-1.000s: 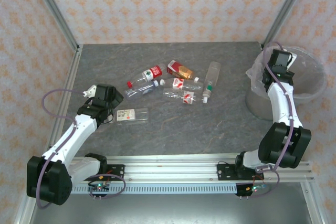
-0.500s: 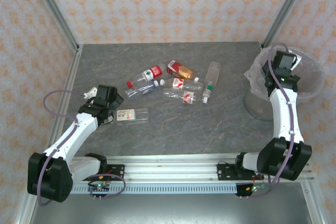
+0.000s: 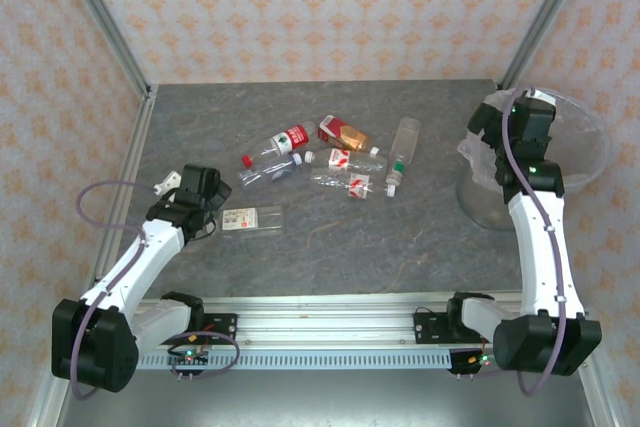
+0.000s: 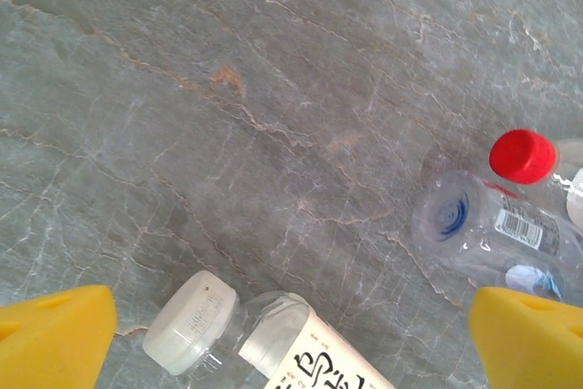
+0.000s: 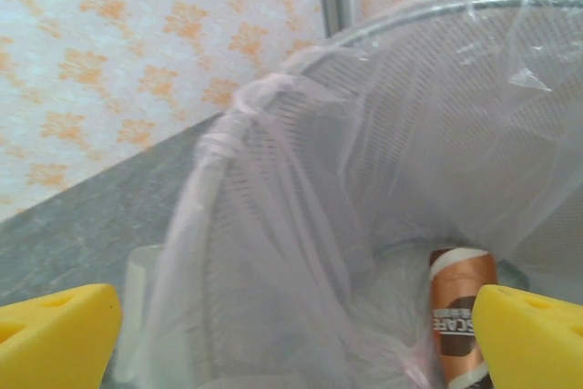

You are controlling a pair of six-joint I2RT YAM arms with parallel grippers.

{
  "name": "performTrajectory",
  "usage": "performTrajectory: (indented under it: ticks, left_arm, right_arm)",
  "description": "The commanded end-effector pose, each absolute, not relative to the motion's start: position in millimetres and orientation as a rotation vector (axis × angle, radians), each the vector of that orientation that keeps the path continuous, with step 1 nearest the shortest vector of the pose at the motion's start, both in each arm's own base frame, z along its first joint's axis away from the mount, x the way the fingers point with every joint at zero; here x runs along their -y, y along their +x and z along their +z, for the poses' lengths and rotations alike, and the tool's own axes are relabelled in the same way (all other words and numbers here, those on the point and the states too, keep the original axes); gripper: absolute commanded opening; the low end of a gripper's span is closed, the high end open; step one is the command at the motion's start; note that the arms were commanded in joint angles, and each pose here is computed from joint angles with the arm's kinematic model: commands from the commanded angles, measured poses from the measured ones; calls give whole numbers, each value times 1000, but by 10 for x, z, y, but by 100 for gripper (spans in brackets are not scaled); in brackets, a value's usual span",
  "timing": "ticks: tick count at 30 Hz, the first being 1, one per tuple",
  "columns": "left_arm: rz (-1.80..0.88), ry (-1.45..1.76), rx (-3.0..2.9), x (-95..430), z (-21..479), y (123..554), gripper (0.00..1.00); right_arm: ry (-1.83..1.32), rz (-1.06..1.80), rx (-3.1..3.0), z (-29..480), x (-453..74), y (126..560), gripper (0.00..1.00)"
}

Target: Put the plastic bottles in the bin

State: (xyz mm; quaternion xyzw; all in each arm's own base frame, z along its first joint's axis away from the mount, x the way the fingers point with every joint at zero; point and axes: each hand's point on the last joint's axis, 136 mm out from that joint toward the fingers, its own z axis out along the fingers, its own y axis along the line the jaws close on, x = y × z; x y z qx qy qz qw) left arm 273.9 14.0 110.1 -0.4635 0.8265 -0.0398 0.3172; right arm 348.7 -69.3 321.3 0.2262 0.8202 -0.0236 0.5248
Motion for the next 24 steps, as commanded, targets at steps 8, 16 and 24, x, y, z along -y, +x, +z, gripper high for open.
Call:
performTrajectory:
  ticks: [8,16,24]
  left_arm:
    - [-126,-1407,-2162,-201,931,2565,100]
    - [-215,-1544,-2149,-110,868,2504,100]
    - [-365,-1806,-2022,3,815,2345,100]
  right_arm:
    - [91,419,-1801,3609,-337,3372,99]
    - [-249,528,-1801,3458,-1112,3164,99]
    - [-234,553,-1884,3006,-1428,3247,99]
